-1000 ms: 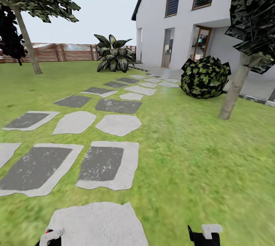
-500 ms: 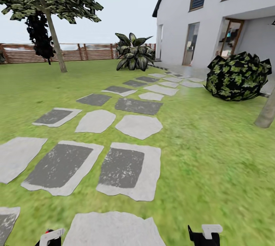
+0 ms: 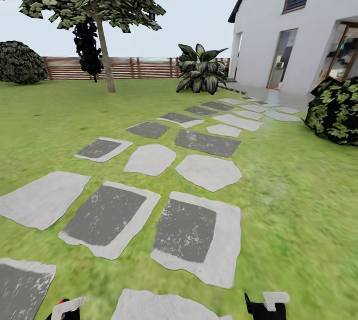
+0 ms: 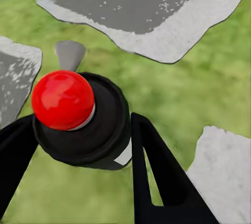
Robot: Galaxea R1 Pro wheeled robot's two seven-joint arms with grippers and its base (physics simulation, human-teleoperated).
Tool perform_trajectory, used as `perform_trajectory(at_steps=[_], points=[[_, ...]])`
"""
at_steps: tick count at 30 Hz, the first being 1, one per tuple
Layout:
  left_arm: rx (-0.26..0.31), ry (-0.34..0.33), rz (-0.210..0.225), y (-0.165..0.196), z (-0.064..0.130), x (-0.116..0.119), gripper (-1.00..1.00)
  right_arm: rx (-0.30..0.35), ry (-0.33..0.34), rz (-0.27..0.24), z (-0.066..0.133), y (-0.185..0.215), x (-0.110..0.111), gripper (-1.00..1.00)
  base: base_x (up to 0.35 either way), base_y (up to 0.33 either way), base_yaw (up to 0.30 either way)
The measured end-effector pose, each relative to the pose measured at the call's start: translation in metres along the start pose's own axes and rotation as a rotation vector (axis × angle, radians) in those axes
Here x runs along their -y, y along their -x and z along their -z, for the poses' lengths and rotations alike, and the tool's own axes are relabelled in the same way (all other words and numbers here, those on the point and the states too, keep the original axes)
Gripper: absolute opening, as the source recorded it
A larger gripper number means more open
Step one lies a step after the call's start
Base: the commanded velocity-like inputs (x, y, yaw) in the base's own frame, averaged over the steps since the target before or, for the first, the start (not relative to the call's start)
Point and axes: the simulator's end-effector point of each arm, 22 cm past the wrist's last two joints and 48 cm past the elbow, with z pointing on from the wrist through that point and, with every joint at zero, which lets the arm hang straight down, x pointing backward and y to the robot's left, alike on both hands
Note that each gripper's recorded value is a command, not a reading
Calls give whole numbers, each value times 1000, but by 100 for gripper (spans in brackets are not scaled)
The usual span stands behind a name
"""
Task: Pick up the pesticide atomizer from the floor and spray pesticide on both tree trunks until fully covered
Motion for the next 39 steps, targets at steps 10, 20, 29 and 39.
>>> perform_trajectory(at_steps=[10,20,29,39], points=[[0,0,0,0,0,0,-100,0,1,1,0,0,0,100,294,162,286],[1,0,0,0,0,0,-100,0,1,1,0,0,0,100,299,149,286],[2,-2,-1,0,0,1,-100,-1,1,0,0,0,-1,100,306,129,285],[-6,-1,-3,-4,0,1,-100,-11,1,2,0,-5,0,100,312,110,204]])
